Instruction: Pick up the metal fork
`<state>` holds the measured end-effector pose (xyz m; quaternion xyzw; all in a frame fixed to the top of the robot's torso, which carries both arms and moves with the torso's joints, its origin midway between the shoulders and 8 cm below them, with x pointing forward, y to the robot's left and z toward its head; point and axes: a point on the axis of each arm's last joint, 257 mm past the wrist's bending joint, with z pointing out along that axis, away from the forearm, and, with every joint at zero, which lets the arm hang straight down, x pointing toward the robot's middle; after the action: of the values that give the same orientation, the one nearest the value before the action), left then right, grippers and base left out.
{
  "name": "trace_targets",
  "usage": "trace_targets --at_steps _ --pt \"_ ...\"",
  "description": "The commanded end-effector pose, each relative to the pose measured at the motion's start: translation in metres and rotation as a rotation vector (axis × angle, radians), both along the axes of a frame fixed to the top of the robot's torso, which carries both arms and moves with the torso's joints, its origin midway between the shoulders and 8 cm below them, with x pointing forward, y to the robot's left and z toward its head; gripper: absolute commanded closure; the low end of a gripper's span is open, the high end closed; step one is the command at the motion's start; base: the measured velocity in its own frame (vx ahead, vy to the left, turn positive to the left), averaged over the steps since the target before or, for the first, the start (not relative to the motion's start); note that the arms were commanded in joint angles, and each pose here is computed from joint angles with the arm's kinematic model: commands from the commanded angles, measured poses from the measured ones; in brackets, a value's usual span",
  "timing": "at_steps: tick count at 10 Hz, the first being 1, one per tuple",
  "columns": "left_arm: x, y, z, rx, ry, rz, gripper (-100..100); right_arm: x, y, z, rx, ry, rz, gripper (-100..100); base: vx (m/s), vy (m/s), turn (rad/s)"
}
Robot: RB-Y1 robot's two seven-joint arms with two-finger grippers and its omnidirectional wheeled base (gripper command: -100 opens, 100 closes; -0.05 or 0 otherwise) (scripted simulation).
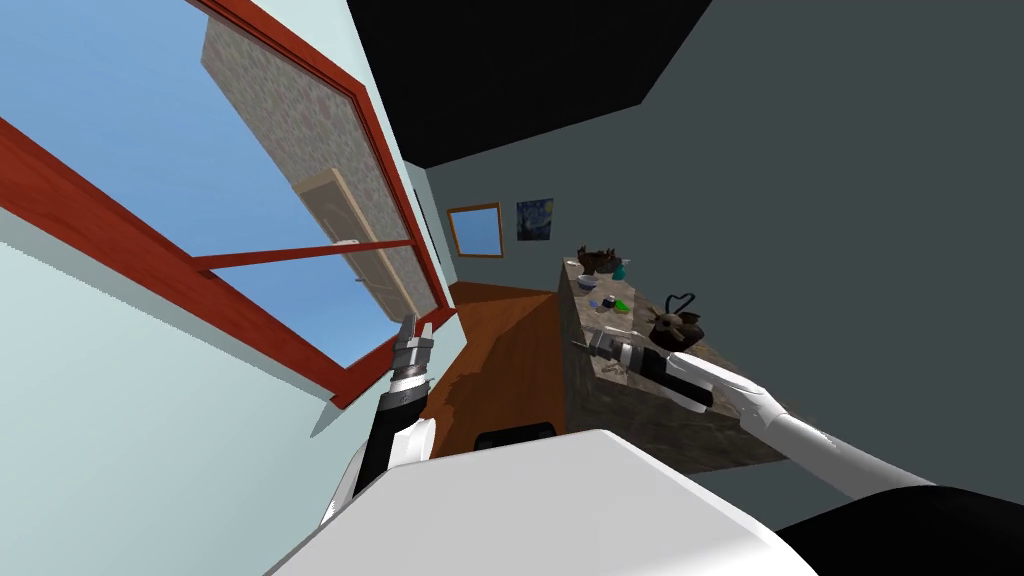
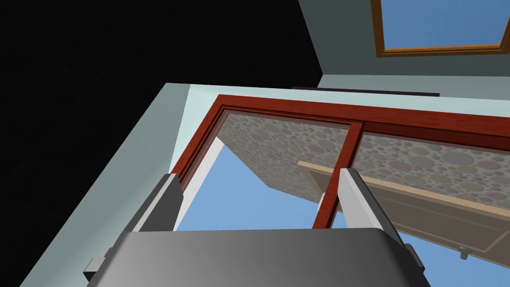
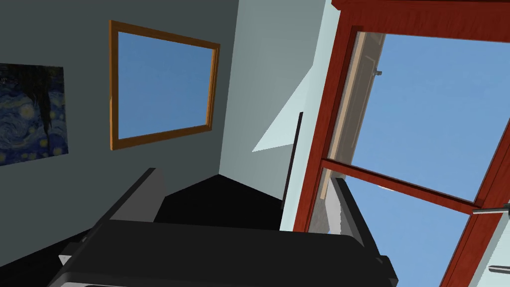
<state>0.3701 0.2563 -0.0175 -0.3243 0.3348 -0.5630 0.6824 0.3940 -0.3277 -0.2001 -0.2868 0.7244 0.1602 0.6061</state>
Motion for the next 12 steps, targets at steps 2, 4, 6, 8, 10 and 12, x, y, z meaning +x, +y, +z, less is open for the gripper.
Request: trace_targets --at_steps 2,4,6,8,10,12 --pt "0.0 0.0 0.0 0.0 0.0 0.0 0 -0.005 -0.027 -0.024 -0.118 0.053 0.006 -100 0.052 0.026 0.065" --pt "0.0 0.0 0.0 0.0 0.0 0.0 0 -0.01 -0.044 -0.037 -0.195 0.087 0.017 -100 0.06 0.021 0.063" --pt "0.0 0.0 0.0 0.0 0.0 0.0 0 -0.016 -0.071 -0.053 -0.274 0.13 0.011 -100 0.061 0.01 0.063" --pt "0.0 0.0 0.0 0.0 0.0 0.0 0 -0.023 -0.095 -0.065 -0.348 0.17 0.008 -100 0.062 -0.006 0.053" --pt "0.0 0.0 0.0 0.0 0.0 0.0 0 -0.031 -0.117 -0.075 -0.419 0.209 0.012 -100 0.06 -0.012 0.056" --pt "0.0 0.0 0.0 0.0 0.0 0.0 0 -0.041 -0.14 -0.084 -0.484 0.249 0.014 -100 0.099 -0.026 0.065"
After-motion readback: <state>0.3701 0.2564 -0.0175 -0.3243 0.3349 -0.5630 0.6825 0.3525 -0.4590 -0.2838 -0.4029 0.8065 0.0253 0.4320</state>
